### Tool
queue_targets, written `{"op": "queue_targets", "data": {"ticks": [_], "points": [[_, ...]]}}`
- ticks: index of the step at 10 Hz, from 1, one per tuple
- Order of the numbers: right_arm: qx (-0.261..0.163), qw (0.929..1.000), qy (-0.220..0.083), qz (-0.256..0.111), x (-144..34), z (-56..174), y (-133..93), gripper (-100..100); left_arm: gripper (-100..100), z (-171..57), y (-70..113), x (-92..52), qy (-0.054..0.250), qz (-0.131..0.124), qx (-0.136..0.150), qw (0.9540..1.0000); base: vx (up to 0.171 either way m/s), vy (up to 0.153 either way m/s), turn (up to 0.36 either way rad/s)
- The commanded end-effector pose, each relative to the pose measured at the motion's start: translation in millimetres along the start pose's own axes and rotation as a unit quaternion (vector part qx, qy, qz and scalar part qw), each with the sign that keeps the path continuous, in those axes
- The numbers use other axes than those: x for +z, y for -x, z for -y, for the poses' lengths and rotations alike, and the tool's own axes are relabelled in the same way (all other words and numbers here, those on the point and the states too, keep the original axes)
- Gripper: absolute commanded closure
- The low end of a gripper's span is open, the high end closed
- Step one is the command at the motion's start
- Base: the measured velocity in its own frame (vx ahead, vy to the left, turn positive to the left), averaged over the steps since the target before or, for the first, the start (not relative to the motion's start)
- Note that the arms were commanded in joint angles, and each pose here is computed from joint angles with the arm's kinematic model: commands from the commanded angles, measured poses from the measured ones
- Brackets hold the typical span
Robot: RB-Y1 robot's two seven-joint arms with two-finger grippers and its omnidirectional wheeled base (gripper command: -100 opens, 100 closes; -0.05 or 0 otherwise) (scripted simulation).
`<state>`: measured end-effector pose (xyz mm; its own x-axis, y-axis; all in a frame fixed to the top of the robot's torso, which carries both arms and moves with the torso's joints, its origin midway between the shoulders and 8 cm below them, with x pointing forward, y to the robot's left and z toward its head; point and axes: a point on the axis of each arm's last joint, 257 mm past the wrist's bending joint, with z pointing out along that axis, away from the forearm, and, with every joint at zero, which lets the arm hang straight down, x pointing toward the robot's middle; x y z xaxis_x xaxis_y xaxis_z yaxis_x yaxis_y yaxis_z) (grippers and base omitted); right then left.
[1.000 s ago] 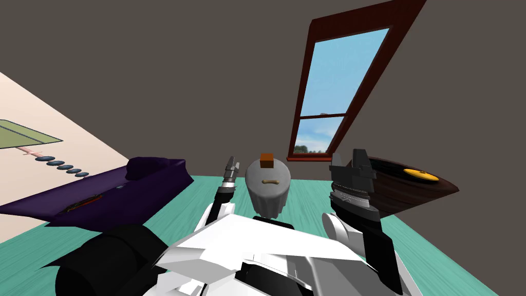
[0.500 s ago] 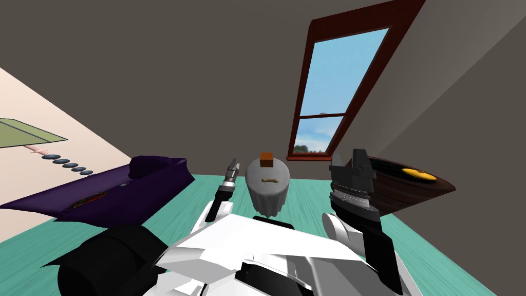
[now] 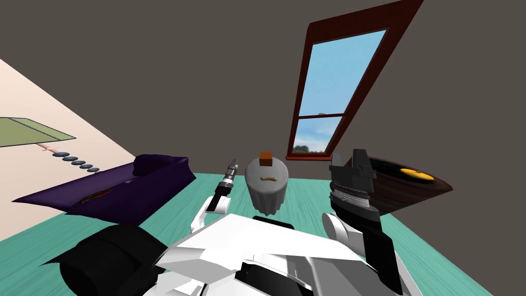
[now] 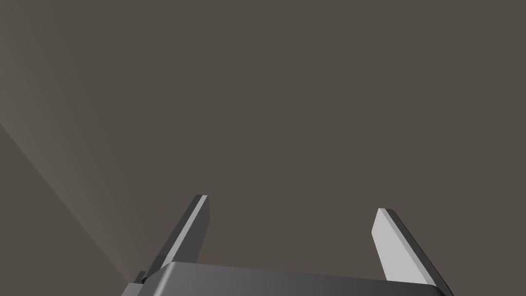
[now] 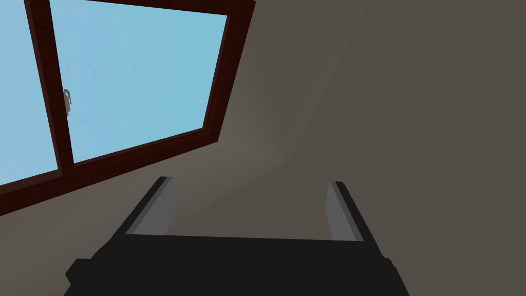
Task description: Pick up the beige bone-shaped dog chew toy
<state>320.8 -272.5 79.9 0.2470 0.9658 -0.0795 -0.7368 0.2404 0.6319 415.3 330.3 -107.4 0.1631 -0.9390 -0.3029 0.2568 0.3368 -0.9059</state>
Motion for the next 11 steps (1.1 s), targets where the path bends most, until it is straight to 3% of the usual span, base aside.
{"op": "queue_targets", "data": {"ticks": [1,3,4,7,9,10,11], "points": [[0.000,1.0000,0.000,0.000,0.0,0,0,0,-100,-23,11.2,6.6,0.027,0.004,0.013,0.9996,-0.039,-0.066,0.030],[0.000,1.0000,0.000,0.000,0.0,0,0,0,-100,-53,27.3,13.5,0.063,0.012,0.025,0.9976,-0.037,-0.059,0.021],[0.000,1.0000,0.000,0.000,0.0,0,0,0,-100,-53,27.3,13.5,0.063,0.012,0.025,0.9976,-0.023,-0.044,0.008],[0.000,1.0000,0.000,0.000,0.0,0,0,0,-100,-92,53.9,24.0,0.114,0.028,0.036,0.9924,-0.021,-0.054,0.002],[0.000,1.0000,0.000,0.000,0.0,0,0,0,-100,-112,62.6,24.5,0.141,0.034,0.037,0.9888,-0.031,-0.051,-0.008],[0.000,1.0000,0.000,0.000,0.0,0,0,0,-100,-112,62.6,24.5,0.141,0.034,0.037,0.9888,-0.016,-0.034,-0.005],[0.000,1.0000,0.000,0.000,0.0,0,0,0,-100,-128,70.8,26.2,0.162,0.040,0.036,0.9853,-0.008,-0.038,-0.022]]}}
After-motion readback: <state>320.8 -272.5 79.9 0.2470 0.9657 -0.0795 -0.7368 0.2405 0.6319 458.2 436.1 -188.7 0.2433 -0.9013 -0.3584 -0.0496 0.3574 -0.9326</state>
